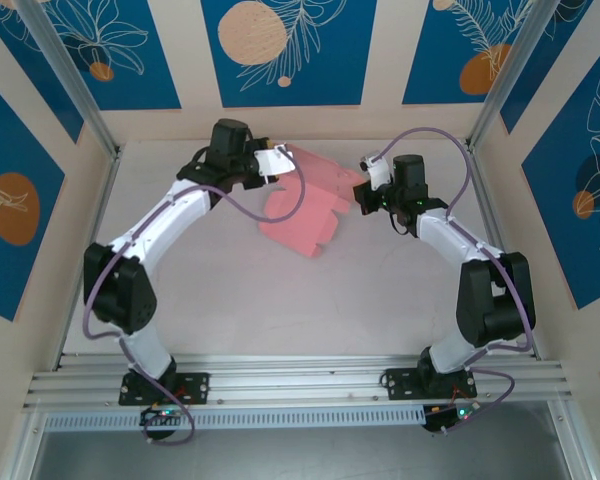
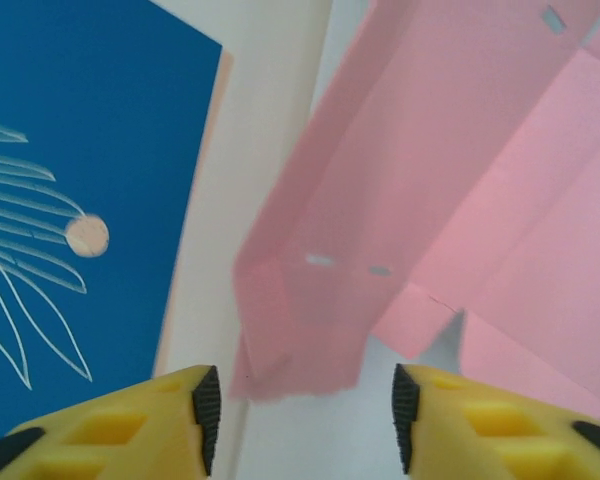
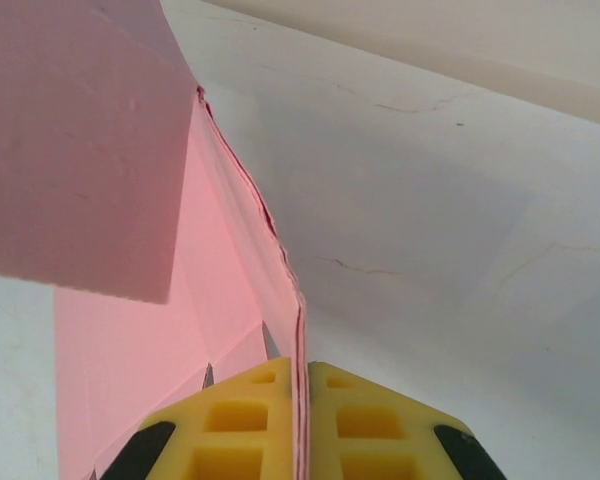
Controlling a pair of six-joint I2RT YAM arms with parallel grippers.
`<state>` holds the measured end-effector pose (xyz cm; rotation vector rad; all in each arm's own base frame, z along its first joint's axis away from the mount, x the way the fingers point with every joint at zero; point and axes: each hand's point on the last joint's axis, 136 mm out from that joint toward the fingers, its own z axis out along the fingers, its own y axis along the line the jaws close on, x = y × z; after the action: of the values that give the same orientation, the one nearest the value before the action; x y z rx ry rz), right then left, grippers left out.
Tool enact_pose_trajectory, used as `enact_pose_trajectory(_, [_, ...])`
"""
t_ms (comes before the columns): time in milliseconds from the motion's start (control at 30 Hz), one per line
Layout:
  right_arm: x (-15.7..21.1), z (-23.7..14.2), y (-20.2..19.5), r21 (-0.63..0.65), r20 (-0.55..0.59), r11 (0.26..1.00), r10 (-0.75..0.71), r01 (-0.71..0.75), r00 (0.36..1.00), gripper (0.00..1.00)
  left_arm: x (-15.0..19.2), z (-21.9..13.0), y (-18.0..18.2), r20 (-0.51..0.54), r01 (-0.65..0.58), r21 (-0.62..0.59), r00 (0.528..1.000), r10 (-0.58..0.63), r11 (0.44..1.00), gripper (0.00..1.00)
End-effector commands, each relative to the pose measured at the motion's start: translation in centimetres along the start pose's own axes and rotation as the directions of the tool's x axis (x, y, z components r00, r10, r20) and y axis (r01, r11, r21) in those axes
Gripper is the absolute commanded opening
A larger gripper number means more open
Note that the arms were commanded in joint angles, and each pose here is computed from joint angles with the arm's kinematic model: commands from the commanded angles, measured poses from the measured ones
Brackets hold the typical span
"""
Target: Fold the paper box
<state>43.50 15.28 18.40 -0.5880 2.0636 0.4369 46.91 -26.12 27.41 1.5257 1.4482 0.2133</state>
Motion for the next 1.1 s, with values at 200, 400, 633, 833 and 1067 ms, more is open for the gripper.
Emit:
enact_pose_trajectory(200, [-1.5,-1.4,2.8,-0.076,0.062,0.992,-0.096,0.100,0.993,0.00,-1.5,2.9,0.4,0.076,-0.103,0.137,0.993,0.093,0.985,0.47])
enact_pose_trajectory(400, [-1.9,-1.6,3.1,-0.083,0.068,0.991,-0.099,0.105,0.993,0.00,-1.3,3.6,0.8,0.068,-0.115,0.132,0.992,0.107,0.984,0.41])
enact_pose_trajectory(633, [-1.8,-1.3,2.8,-0.087,0.058,0.991,-0.094,0.098,0.994,0.00,0.5,4.3,-0.6,0.005,-0.126,0.150,0.992,0.127,0.981,0.04])
enact_pose_trajectory(833, [-1.4,-0.4,1.3,-0.073,0.017,0.996,-0.051,0.052,0.999,0.00,0.3,4.9,-1.9,0.016,-0.197,-0.028,0.980,0.197,0.980,0.00])
enact_pose_trajectory(1067, [0.3,1.0,-1.8,-0.019,-0.073,0.996,0.080,-0.081,0.994,0.15,0.3,5.0,-4.3,-0.047,-0.222,-0.190,0.975,0.217,0.956,0.00])
